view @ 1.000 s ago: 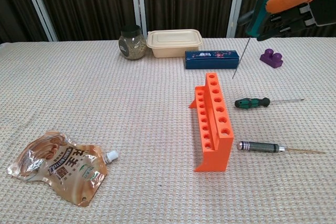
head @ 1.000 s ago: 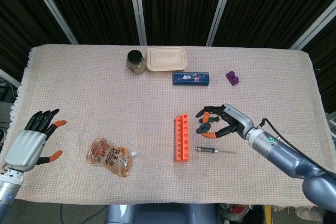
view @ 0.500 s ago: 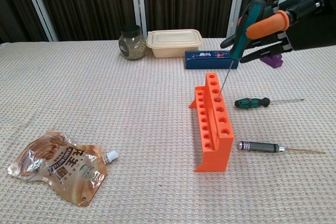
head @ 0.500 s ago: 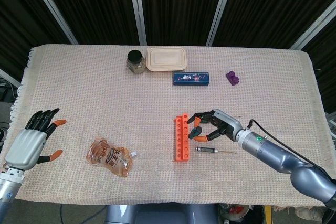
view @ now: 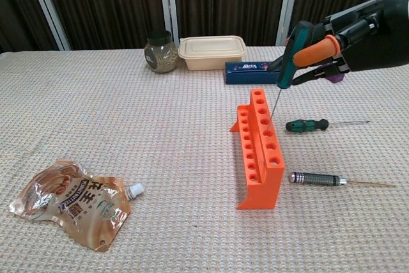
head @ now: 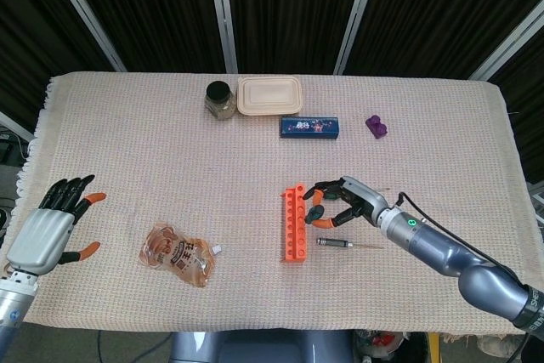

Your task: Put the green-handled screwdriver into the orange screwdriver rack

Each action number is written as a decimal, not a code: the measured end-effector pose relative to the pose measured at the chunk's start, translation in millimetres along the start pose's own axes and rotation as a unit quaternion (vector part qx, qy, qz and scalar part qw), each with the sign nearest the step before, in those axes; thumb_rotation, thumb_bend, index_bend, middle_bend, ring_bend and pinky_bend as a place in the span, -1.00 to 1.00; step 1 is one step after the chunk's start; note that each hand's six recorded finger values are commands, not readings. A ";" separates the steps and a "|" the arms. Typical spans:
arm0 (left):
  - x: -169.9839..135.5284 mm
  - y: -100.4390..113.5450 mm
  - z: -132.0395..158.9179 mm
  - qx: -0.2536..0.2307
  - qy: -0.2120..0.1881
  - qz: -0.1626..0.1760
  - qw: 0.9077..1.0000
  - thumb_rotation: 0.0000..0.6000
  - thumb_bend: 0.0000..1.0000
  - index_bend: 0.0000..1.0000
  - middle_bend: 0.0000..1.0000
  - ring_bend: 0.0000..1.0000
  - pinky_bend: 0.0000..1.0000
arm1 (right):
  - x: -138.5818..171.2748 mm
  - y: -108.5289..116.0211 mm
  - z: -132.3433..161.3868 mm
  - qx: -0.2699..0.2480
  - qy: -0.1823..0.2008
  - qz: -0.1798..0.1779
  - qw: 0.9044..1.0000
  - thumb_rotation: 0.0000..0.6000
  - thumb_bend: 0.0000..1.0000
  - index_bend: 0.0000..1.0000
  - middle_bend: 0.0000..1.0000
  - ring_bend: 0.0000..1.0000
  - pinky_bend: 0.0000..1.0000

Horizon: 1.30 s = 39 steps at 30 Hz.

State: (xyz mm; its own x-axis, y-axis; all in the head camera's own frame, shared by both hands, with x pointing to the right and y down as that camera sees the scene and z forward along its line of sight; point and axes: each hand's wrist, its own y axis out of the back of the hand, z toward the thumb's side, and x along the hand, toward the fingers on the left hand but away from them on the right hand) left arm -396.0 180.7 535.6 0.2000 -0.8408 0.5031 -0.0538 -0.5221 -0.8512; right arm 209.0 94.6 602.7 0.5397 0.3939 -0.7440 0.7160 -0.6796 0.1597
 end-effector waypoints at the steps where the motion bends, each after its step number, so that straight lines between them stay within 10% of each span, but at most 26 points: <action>1: 0.0 -0.1 -0.3 0.000 0.001 0.000 1.000 1.00 -0.62 -0.59 -1.00 -1.00 -1.00 | -0.4 -0.3 -0.4 0.000 -0.001 0.000 1.000 1.00 -0.67 0.27 -0.40 -0.90 -1.00; 39: 4.3 -6.7 -8.4 -0.009 0.011 -0.006 1.000 1.00 -0.62 -0.59 -1.00 -1.00 -1.00 | -17.6 -21.7 -9.7 0.077 0.004 0.004 0.997 1.00 -0.67 0.22 -0.43 -0.99 -1.00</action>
State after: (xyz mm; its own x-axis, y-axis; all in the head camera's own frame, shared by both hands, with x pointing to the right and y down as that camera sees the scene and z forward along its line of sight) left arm -403.0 179.4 544.8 0.1800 -0.8369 0.5169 -0.0688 -0.5349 -0.8421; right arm 188.3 108.4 618.6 0.5492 0.3934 -0.7373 0.6363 -0.7688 0.0638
